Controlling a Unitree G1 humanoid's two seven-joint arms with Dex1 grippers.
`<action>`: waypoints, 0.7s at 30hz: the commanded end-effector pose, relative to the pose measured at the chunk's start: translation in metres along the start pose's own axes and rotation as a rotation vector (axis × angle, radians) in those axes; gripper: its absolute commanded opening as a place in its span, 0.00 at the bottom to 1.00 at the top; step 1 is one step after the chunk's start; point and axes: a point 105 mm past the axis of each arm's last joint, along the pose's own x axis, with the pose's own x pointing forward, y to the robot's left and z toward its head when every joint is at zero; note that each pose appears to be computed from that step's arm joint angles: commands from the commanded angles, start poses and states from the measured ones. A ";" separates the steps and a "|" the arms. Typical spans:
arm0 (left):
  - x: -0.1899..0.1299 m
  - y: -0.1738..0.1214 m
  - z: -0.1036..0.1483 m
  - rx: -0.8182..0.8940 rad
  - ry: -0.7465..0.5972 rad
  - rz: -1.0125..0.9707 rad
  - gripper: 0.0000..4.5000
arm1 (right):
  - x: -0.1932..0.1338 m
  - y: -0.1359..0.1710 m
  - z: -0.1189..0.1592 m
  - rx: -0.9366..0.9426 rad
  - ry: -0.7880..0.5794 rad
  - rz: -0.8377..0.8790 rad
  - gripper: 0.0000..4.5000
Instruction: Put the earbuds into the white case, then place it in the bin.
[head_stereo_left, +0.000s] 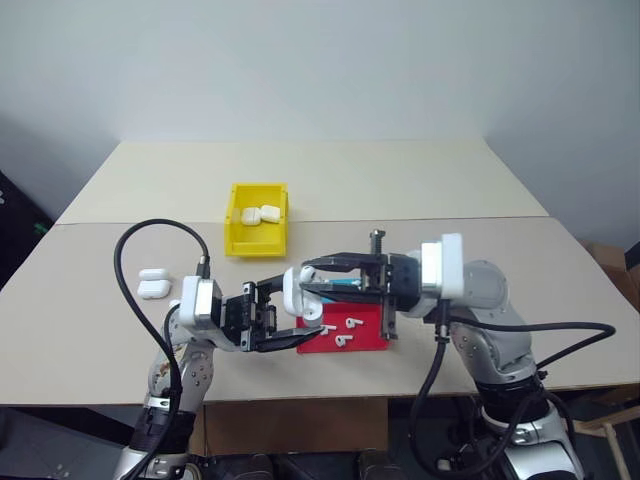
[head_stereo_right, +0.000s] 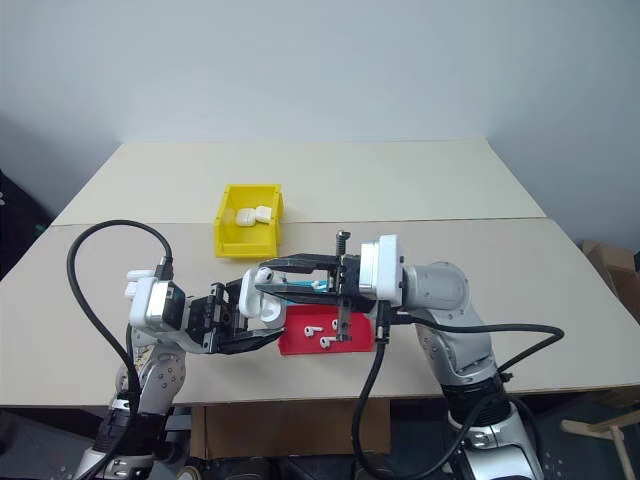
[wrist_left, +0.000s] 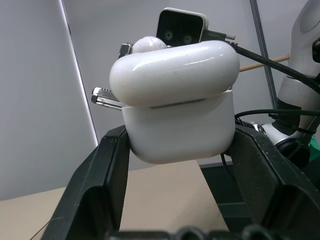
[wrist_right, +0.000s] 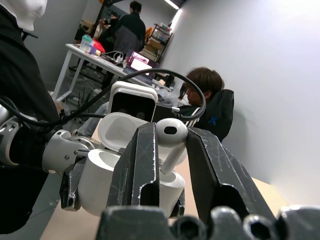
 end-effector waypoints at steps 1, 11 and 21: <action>0.009 0.000 0.009 0.046 -0.023 -0.034 0.61 | 0.001 0.001 0.002 -0.043 0.006 0.017 0.14; 0.011 0.000 0.008 0.050 -0.025 -0.041 0.61 | 0.002 0.002 -0.002 -0.061 0.021 0.025 0.14; 0.010 0.002 0.007 0.058 -0.021 -0.034 0.61 | 0.002 0.005 -0.004 -0.064 0.034 0.061 0.65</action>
